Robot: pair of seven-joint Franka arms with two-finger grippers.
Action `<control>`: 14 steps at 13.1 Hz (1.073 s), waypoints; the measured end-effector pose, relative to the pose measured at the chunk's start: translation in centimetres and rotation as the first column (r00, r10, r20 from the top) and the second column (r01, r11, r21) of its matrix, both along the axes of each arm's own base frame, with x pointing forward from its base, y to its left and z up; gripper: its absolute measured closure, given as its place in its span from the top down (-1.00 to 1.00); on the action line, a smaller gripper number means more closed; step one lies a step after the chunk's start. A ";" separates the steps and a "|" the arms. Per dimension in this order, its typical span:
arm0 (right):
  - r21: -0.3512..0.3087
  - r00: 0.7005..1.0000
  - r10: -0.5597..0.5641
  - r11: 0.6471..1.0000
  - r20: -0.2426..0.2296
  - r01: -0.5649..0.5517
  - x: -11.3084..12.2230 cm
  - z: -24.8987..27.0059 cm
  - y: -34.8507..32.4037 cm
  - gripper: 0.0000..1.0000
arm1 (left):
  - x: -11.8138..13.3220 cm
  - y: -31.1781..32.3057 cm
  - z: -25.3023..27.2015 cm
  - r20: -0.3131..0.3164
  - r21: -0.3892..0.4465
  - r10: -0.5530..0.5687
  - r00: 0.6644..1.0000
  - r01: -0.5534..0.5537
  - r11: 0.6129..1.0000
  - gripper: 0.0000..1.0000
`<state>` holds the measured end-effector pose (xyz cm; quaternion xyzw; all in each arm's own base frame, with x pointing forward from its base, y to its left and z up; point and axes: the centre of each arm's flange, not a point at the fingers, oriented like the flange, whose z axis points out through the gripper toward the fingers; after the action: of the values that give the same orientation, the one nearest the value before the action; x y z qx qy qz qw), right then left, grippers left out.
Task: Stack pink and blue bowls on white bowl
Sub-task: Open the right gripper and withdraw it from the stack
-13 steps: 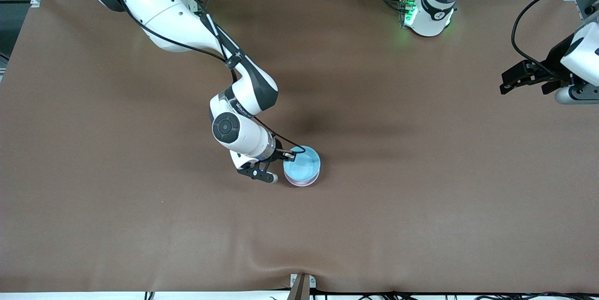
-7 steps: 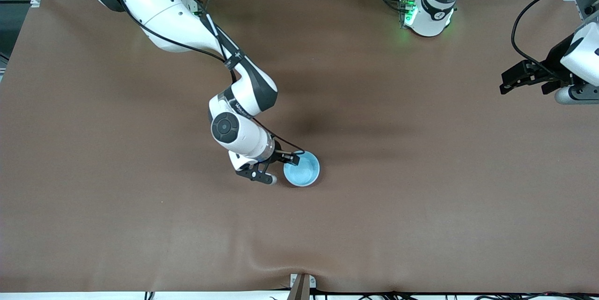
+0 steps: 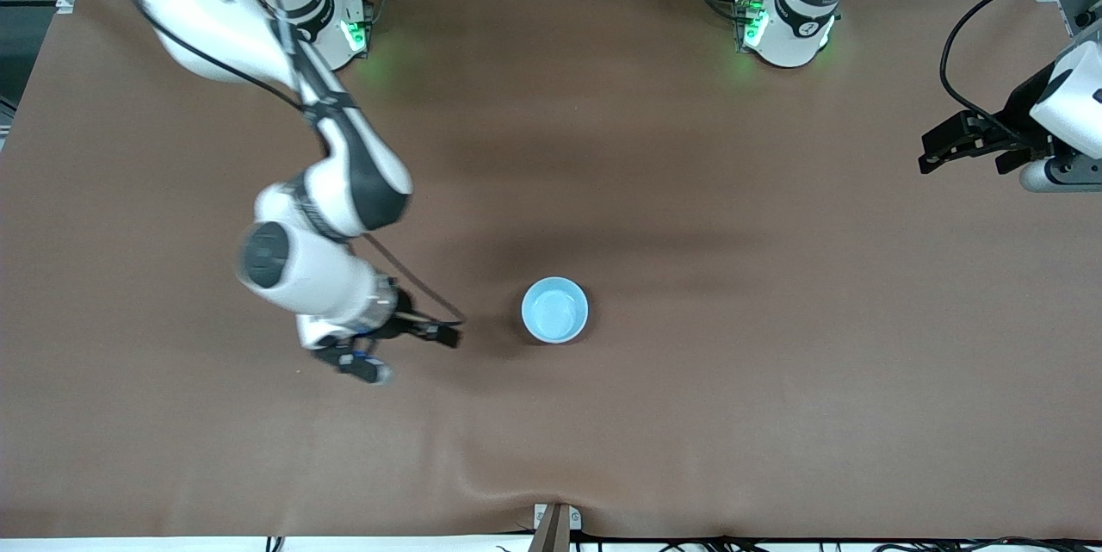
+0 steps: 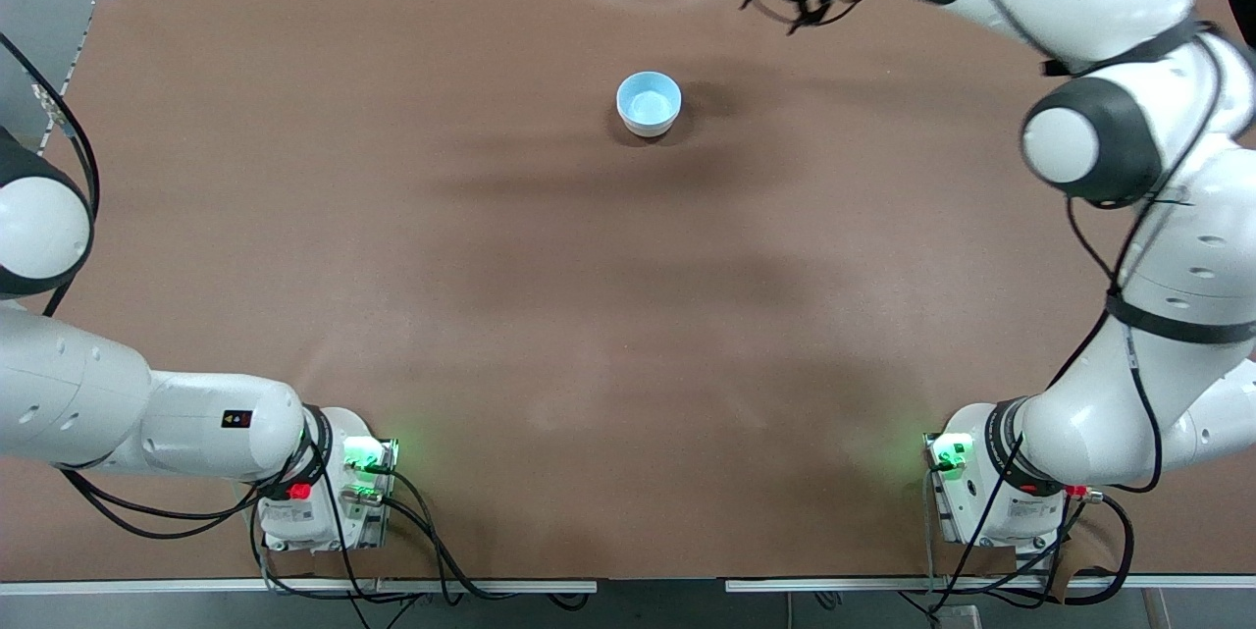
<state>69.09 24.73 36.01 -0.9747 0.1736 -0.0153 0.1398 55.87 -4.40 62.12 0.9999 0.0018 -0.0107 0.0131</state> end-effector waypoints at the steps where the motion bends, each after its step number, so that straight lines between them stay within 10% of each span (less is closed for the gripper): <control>1: -0.023 0.999 0.035 0.999 0.009 -0.034 -0.7 1.2 -2.4 1.00 | 0.0 0.0 0.0 0.000 0.000 0.000 1.000 0.000 1.000 1.00; 5: -0.108 0.986 0.165 0.981 0.031 -0.161 -5.9 7.0 -11.9 1.00 | 0.1 0.0 0.0 0.000 0.000 0.000 1.000 0.000 1.000 1.00; 14: -0.272 0.956 0.268 0.917 -0.119 -0.291 -14.7 20.5 -22.7 1.00 | 0.1 0.0 0.0 0.001 0.000 -0.001 1.000 0.001 1.000 1.00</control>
<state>54.40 2.05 56.56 -0.9992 0.0340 0.0186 -0.0089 55.94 -4.43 62.17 0.9999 0.0015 -0.0100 0.0132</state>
